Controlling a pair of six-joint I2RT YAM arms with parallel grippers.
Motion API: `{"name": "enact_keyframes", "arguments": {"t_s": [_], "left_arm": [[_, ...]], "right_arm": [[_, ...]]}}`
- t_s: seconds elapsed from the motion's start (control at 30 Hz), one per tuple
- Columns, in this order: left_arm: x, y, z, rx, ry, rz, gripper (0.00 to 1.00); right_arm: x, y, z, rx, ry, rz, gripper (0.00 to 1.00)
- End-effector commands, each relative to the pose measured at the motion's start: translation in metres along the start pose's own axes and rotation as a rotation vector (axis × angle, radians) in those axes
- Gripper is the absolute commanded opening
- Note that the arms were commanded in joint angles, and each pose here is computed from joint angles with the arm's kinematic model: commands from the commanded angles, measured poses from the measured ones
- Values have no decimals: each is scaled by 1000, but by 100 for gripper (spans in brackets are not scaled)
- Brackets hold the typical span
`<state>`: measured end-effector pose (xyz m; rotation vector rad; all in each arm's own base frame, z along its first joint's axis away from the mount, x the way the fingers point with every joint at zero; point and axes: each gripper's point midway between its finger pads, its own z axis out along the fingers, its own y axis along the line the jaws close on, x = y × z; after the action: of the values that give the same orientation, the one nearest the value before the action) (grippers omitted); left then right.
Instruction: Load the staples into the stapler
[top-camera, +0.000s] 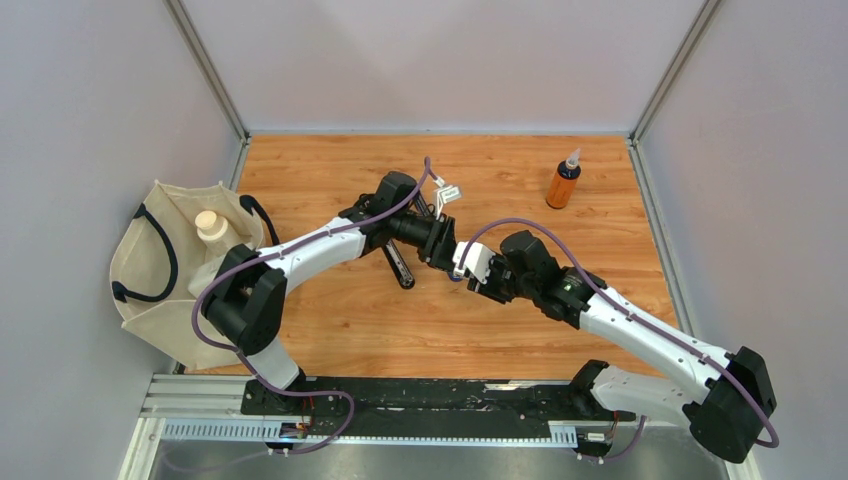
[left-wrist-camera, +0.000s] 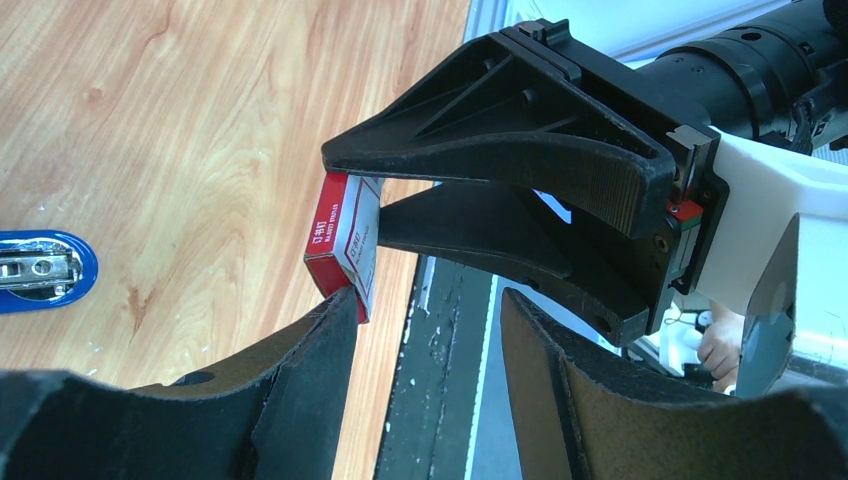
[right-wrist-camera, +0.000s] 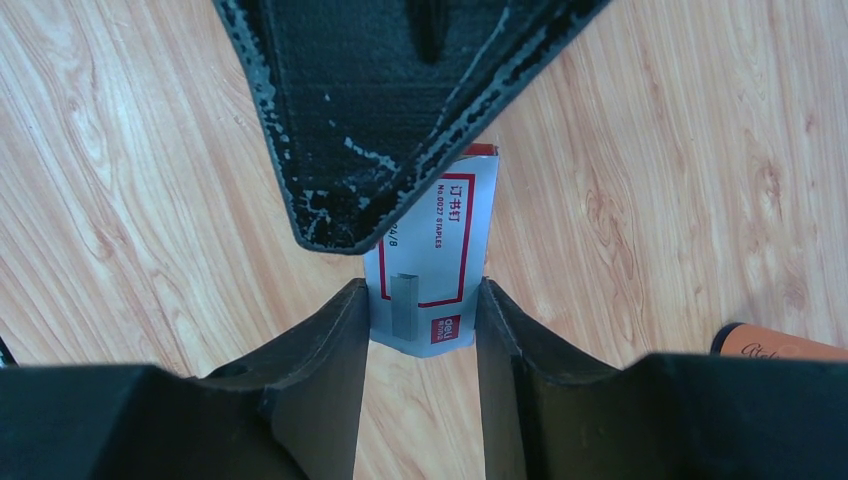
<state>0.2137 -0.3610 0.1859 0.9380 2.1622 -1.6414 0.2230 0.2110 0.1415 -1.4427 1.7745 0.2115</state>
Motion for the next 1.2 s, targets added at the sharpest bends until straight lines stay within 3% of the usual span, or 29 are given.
{"name": "enact_keyframes", "arguments": {"t_s": [0.0,1.17], "left_arm": [[0,-10,9,48,16,22,63],[3,-7,22,78,32,-24,63]], "right_arm": [[-29,-9,-5,33,-106,-1,41],[-43,-15,4,89,-129,16,39]]}}
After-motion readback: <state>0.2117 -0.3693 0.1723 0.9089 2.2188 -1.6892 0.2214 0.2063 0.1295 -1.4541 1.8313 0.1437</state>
